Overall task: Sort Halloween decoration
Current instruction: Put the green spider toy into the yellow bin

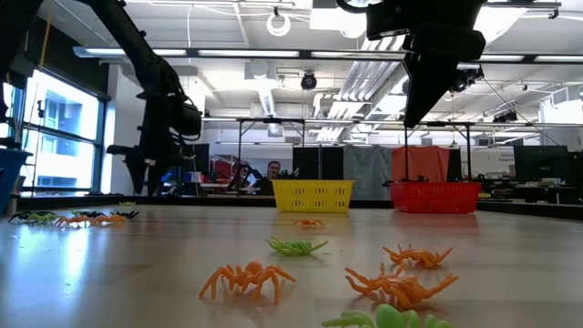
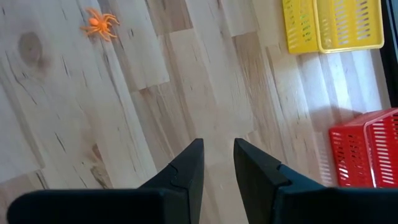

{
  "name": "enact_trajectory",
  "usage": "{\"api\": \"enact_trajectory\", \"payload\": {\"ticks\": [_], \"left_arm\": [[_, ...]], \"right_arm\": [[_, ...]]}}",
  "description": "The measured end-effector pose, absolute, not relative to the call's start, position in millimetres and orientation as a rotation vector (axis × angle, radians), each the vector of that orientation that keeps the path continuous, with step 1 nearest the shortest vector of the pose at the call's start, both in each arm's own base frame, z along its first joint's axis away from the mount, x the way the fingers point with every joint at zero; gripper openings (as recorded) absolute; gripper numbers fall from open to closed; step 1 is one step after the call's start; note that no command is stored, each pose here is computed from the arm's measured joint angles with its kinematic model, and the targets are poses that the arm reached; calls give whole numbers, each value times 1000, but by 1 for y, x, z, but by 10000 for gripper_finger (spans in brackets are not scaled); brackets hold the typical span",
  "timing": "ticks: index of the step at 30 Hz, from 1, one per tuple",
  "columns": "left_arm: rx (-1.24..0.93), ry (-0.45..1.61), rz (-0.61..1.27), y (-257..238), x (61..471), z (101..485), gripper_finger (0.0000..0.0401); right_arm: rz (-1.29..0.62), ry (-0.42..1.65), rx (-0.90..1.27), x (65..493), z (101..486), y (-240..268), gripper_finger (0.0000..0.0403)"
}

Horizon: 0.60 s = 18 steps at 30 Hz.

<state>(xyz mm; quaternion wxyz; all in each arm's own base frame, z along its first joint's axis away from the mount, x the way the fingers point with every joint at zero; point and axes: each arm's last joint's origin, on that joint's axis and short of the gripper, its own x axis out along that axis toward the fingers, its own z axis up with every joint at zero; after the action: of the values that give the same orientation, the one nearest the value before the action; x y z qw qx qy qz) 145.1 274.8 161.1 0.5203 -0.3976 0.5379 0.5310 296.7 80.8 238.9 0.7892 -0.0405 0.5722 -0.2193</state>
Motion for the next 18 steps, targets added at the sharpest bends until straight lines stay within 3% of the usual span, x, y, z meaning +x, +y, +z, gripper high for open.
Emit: {"api": "enact_trajectory", "payload": {"ticks": [13, 18], "left_arm": [[-1105, 1050, 1009, 283, 160, 162, 110], [-1067, 997, 1068, 288, 161, 164, 110]], "right_arm": [[-462, 1236, -100, 297, 239, 81, 83], [-462, 1237, -96, 297, 239, 81, 83]]}}
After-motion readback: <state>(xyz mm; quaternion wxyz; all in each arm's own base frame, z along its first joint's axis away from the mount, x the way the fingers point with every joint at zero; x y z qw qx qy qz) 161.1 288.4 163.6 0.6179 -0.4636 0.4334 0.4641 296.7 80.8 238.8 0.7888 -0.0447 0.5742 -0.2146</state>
